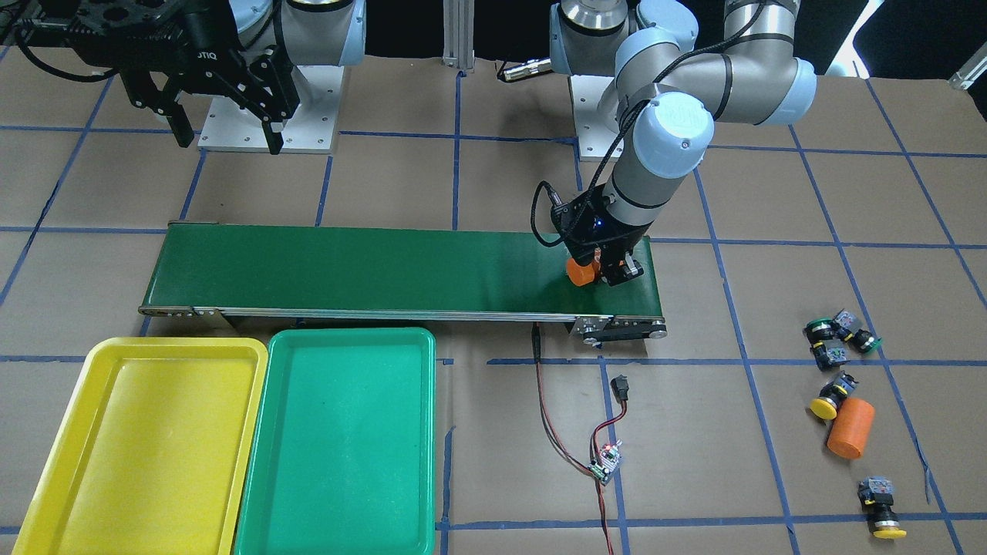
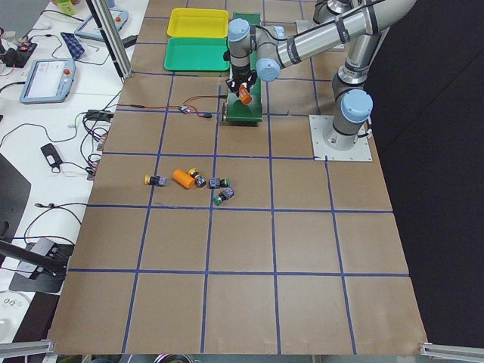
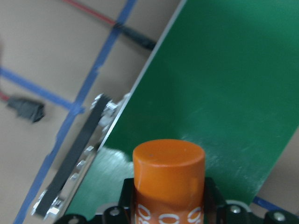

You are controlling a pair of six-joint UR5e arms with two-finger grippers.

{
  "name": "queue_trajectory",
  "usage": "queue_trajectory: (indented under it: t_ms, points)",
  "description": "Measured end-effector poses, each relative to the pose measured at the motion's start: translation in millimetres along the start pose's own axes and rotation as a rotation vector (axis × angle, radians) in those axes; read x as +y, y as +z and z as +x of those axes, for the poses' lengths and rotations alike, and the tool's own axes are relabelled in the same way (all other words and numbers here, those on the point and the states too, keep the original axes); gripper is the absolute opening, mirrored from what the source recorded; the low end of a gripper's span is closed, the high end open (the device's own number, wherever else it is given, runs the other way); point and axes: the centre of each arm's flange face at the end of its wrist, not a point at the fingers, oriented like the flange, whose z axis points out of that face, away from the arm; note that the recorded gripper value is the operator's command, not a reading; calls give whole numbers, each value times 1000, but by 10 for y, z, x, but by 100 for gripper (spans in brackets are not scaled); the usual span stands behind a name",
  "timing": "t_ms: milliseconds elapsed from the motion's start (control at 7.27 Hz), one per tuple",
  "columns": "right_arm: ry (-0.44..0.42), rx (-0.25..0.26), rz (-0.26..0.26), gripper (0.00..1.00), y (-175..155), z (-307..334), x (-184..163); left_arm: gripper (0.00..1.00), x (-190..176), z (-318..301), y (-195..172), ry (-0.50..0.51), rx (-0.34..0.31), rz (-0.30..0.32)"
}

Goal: Sort buttons by color to trays
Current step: 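Carry the orange cylinder onto the conveyor belt and release it, then return the left gripper and grasp the second orange cylinder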

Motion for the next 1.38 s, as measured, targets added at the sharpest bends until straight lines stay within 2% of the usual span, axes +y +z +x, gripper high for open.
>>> queue_trajectory:
  t_ms: [275,550,825,963,1238,1375]
  points:
    - [0,0,0,100,-1,0,0,100,56,-46,-146,-91,-22,15]
    - [0,0,1,100,-1,-3,1,100,386,-431,-411,-214,-42,24]
    - [-1,0,1,100,-1,-5,1,100,1097,-1406,-847,-418,-18,28]
    - [-2,0,1,100,-2,-6,1,100,1396,-1933,-938,-495,-10,27]
    - [-2,-1,2,100,-3,-9,2,100,1812,-2912,-765,-650,2,25]
    - [-2,-1,2,100,-4,-11,3,100,1905,-3284,-637,-685,-1,17]
